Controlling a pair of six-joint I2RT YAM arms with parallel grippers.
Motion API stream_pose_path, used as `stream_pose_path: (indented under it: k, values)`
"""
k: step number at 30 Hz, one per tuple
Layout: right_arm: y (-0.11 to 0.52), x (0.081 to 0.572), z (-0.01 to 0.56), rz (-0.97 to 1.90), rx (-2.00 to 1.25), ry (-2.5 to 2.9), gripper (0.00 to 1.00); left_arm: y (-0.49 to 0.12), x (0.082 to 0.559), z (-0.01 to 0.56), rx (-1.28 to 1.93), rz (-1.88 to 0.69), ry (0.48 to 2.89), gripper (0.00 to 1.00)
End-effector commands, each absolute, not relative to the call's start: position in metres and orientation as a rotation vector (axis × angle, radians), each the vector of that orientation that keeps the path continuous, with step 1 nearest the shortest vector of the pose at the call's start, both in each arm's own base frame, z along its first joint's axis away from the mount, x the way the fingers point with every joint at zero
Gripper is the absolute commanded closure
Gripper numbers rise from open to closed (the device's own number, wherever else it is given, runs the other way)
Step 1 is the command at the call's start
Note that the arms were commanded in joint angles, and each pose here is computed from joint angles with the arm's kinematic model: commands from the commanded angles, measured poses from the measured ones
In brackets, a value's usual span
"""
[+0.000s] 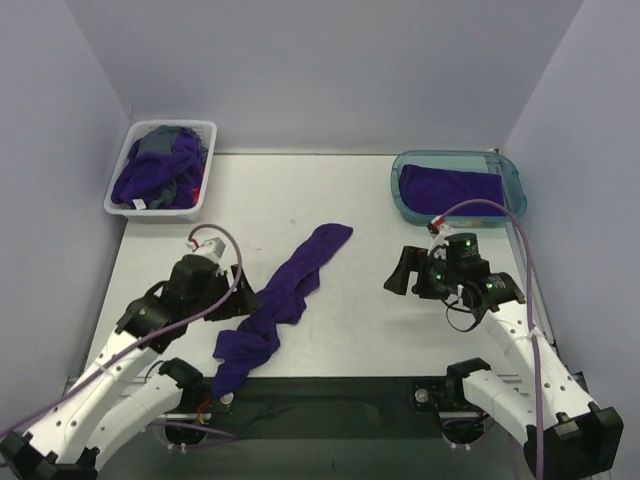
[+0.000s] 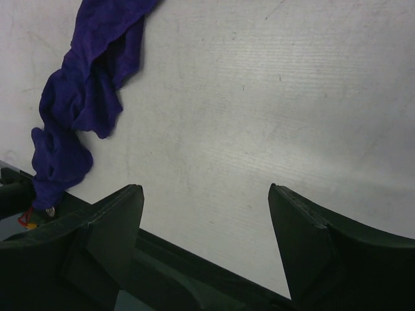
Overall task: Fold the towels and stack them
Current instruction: Move the towel to the center of the board, then flatten out the crumpled towel
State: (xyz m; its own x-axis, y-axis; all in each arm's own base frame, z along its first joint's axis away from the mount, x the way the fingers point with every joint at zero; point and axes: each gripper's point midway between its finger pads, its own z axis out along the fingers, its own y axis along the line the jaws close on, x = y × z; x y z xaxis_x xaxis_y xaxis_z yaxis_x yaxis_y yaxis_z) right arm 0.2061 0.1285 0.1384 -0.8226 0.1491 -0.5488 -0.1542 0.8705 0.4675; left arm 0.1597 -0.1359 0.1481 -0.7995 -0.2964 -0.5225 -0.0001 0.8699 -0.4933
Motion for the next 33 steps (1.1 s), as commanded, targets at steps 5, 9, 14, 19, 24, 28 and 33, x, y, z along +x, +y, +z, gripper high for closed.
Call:
stream_pose_path:
  k: [5, 9, 14, 19, 24, 28, 33]
  values:
    - [0.122, 0.221, 0.135, 0.603, 0.047, 2.41, 0.21, -0.199, 0.247, 0.205, 0.149, -0.508, 2.325, 0.23]
    - [0.106, 0.218, 0.129, 0.508, 0.109, 2.377, 0.2, -0.259, 0.284, 0.205, 0.303, -0.41, 2.278, 0.24]
    - [0.098, 0.21, 0.126, 0.486, 0.141, 2.349, 0.17, -0.324, 0.332, 0.166, 0.434, -0.3, 2.29, 0.25]
    - [0.094, 0.201, 0.11, 0.476, 0.168, 2.368, 0.16, -0.375, 0.378, 0.136, 0.462, -0.276, 2.304, 0.27]
    - [0.096, 0.196, 0.101, 0.491, 0.173, 2.385, 0.16, -0.394, 0.409, 0.11, 0.458, -0.205, 2.294, 0.3]
    - [0.098, 0.192, 0.096, 0.506, 0.161, 2.399, 0.17, -0.402, 0.429, 0.08, 0.461, -0.171, 2.309, 0.35]
    - [0.098, 0.186, 0.087, 0.512, 0.15, 2.414, 0.17, -0.41, 0.442, 0.057, 0.444, -0.156, 2.323, 0.39]
